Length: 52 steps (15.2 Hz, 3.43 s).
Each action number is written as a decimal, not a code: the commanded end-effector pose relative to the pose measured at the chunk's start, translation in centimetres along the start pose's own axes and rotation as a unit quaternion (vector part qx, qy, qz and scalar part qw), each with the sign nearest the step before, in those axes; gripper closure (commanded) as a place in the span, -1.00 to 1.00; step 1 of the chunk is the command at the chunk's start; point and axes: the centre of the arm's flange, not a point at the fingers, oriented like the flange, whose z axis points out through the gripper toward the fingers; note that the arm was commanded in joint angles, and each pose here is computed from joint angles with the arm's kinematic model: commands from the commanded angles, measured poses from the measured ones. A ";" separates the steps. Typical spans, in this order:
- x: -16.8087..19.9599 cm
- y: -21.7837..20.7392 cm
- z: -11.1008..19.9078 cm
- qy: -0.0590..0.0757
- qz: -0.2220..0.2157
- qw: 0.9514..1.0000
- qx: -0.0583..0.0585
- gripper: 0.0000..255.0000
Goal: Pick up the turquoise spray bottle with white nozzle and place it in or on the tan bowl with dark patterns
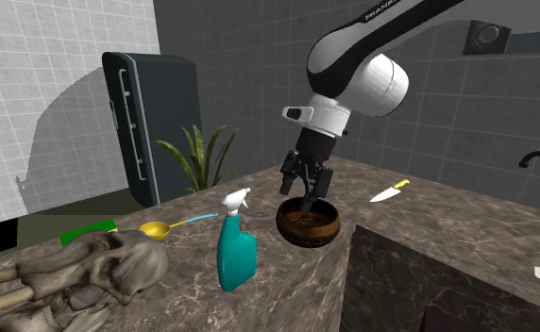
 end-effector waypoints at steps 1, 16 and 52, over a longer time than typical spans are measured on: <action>0.5 1.9 2.1 0.014 -0.039 0.999 0.014 -1.00; 4.4 7.5 13.7 0.057 -0.165 0.982 0.067 -1.00; 8.1 7.2 4.9 0.057 -0.165 0.982 0.067 1.00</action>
